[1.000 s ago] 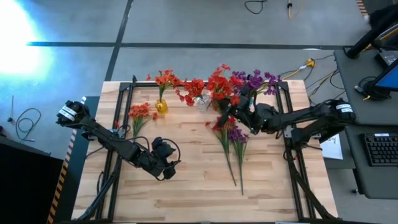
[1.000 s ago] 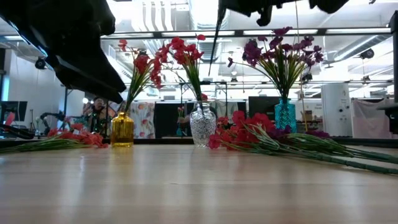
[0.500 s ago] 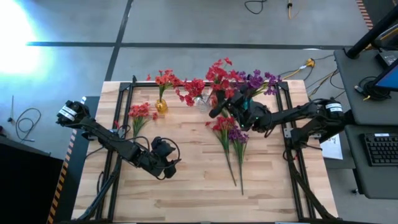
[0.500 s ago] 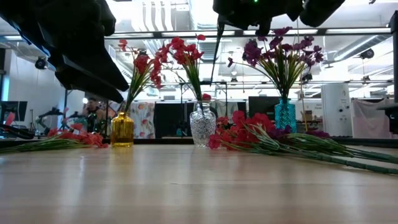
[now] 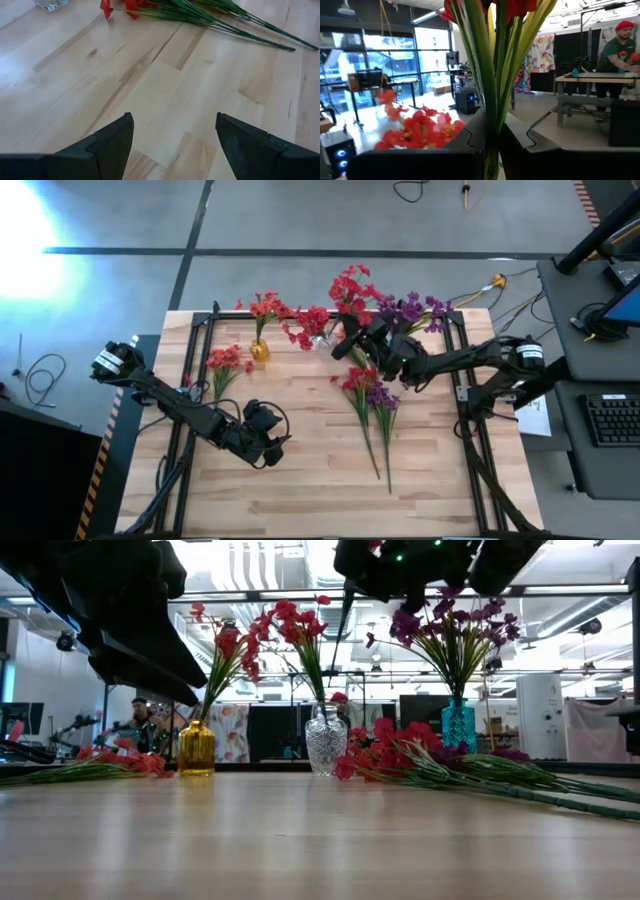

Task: Sort flowers into vase by color
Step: Put the red flowers into the transparent vase

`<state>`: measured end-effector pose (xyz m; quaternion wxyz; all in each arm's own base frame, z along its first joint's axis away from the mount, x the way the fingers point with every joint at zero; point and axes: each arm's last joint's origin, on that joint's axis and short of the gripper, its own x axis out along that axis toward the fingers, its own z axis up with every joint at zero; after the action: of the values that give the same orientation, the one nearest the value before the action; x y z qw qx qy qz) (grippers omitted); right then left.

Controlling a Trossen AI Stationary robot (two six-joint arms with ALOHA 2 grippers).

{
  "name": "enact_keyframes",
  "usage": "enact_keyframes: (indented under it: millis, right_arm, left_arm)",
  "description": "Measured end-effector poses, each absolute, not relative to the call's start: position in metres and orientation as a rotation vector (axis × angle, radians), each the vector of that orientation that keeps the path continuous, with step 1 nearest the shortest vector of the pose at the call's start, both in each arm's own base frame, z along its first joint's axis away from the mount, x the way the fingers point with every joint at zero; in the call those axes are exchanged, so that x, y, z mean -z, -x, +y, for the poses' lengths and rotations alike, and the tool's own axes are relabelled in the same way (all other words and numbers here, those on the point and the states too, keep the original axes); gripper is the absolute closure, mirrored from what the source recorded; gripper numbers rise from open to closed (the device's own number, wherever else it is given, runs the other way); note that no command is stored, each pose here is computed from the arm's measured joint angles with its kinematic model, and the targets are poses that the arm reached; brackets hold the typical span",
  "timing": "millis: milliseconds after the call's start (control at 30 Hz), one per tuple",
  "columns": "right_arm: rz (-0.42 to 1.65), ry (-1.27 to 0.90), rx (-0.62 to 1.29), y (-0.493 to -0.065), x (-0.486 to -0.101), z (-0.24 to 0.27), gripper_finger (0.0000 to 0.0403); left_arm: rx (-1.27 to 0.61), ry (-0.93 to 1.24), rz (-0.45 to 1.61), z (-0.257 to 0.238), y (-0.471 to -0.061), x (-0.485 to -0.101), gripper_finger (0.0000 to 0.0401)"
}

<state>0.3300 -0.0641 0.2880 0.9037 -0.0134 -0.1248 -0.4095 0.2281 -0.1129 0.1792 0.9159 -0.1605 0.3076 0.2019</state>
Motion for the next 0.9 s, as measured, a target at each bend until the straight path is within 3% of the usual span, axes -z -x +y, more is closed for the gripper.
enact_keyframes:
  millis: [667, 900]
  right_arm:
    - [-0.162, 0.093, 0.881, -0.35, -0.274, -0.076, 0.0376]
    - [-0.135, 0.089, 0.878, -0.351, -0.271, -0.076, 0.0344]
  left_arm:
    - [-0.417, 0.328, 0.634, -0.113, -0.228, -0.179, 0.0132]
    - [-0.417, 0.328, 0.634, -0.113, -0.228, -0.179, 0.0132]
